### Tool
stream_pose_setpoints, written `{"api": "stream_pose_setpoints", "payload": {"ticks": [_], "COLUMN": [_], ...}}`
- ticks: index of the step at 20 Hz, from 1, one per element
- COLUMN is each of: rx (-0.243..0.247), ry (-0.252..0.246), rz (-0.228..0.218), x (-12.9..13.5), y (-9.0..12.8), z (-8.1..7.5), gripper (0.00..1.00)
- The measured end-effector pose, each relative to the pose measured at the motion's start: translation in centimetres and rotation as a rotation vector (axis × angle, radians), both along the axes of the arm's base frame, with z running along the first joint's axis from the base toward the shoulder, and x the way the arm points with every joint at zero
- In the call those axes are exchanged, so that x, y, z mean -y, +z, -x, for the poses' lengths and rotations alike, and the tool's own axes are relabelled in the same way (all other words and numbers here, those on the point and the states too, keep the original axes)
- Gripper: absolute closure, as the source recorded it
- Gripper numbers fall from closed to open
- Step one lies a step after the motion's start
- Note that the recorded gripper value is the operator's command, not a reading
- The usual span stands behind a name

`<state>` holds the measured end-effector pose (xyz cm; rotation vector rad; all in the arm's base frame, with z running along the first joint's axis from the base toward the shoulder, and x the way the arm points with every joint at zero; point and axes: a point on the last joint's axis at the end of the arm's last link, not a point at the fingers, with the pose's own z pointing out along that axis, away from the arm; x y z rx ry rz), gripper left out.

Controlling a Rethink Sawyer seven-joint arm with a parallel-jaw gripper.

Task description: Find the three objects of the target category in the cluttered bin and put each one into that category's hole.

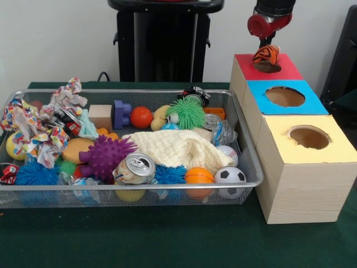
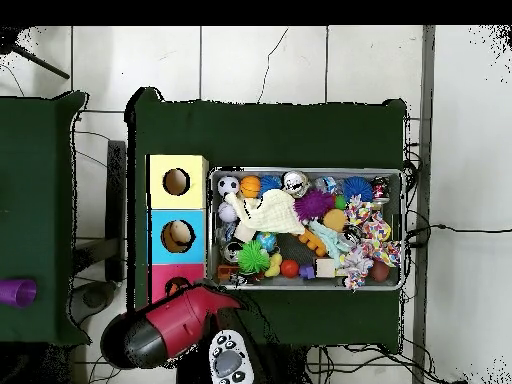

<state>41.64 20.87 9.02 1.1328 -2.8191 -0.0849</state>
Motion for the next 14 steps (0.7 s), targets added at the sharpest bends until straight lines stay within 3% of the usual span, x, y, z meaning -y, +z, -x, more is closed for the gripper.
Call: {"api": "stream_pose_setpoints", "payload": {"ticks": [14], "rx": [-0.062], "ry": [0.001], "rz": [0.04], "x": [-0.58], "y": [-0.17], "z": [-0.87], "gripper": [1.0]}}
